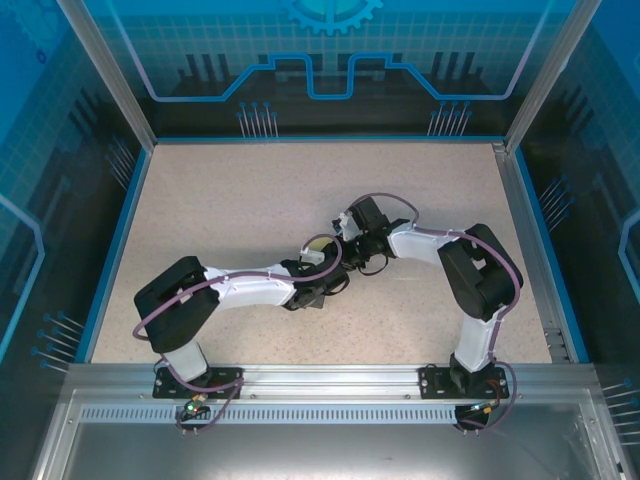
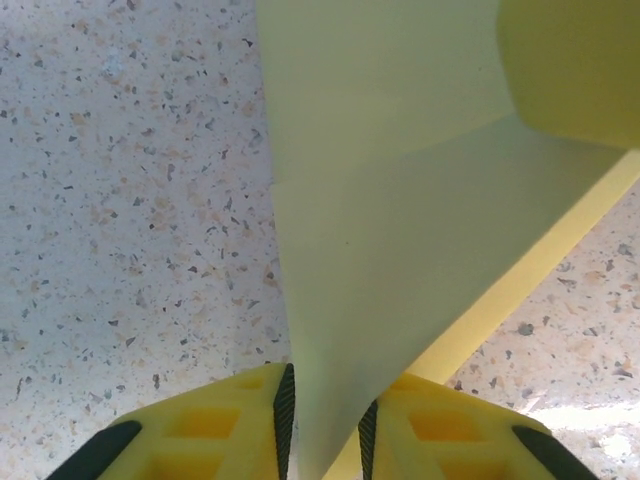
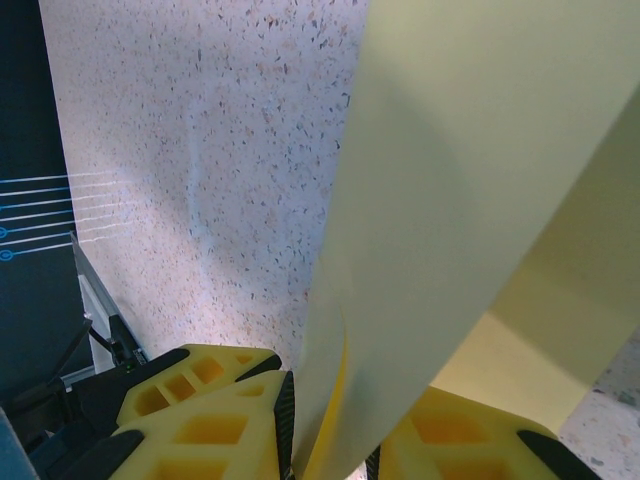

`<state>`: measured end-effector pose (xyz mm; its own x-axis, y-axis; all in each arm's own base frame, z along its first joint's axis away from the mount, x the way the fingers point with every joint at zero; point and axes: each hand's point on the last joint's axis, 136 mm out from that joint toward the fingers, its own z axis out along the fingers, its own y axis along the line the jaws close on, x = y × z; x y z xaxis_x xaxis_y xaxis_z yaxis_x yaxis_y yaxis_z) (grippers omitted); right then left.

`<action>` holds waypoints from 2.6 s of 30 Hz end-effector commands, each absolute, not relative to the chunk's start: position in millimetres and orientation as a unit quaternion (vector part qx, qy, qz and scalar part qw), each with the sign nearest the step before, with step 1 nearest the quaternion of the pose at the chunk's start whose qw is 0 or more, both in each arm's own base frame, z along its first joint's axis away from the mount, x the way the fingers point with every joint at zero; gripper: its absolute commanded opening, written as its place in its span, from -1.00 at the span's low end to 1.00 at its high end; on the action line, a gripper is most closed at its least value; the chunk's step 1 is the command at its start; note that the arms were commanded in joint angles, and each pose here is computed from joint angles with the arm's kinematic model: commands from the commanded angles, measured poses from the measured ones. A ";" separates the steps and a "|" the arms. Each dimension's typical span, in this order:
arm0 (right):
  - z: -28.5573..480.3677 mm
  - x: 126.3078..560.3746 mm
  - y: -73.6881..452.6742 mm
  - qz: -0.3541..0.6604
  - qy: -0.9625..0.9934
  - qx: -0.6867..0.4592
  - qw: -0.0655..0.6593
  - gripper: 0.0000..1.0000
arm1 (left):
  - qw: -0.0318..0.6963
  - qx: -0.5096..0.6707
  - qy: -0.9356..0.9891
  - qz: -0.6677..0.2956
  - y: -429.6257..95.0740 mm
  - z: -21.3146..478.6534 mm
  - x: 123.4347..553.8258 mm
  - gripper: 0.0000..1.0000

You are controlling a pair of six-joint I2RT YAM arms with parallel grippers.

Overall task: Fold a paper plane with a square sheet of paper (pick it up from the middle)
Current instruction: Fourth fold the wing at the center of the table.

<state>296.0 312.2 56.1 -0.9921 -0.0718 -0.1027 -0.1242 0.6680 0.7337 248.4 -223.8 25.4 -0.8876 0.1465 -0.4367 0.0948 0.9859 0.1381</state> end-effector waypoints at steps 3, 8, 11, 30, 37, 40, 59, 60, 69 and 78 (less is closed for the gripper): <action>57.5 297.1 313.6 0.404 0.913 -0.050 0.022 -0.47 | 0.232 0.063 0.968 0.070 -223.0 25.5 248.3 -0.61; 58.1 297.3 312.0 0.400 0.915 -0.051 0.024 -0.47 | 0.235 0.062 0.968 0.063 -224.6 27.0 249.1 -0.71; 59.1 296.3 311.3 0.399 0.915 -0.051 0.024 -0.45 | 0.234 0.063 0.968 0.058 -226.9 28.0 249.0 -0.71; 57.1 296.5 311.7 0.397 0.916 -0.054 0.023 -0.42 | 0.224 0.038 0.974 -0.003 -244.8 33.1 244.9 -0.41; 56.9 296.9 311.1 0.396 0.917 -0.054 0.024 -0.42 | 0.224 0.034 0.974 0.005 -241.0 31.3 244.2 -0.55; 56.6 296.9 310.9 0.396 0.917 -0.053 0.023 -0.43 | 0.223 0.032 0.974 0.002 -241.7 31.5 244.0 -0.56; 73.1 300.8 301.9 0.388 0.919 -0.059 0.041 -0.28 | 0.206 0.015 0.975 -0.082 -234.4 32.0 248.4 -0.98; 76.3 302.9 298.4 0.386 0.919 -0.057 0.046 -0.20 | 0.204 0.012 0.974 -0.095 -234.4 31.9 248.5 -0.98; 113.5 308.7 284.3 0.406 0.907 -0.063 0.094 0.16 | 0.171 -0.012 0.958 -0.228 -236.1 30.7 249.3 -0.97; 106.7 288.9 316.2 0.429 0.895 -0.106 0.062 -0.23 | 0.150 -0.037 0.949 -0.276 -230.1 26.1 251.0 -0.97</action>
<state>301.4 302.4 114.6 -0.9696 -0.0815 -0.2307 -0.2293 0.6321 0.7402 252.1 -222.8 19.1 -0.9480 -0.1647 -0.2724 -0.0193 0.8840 -0.4672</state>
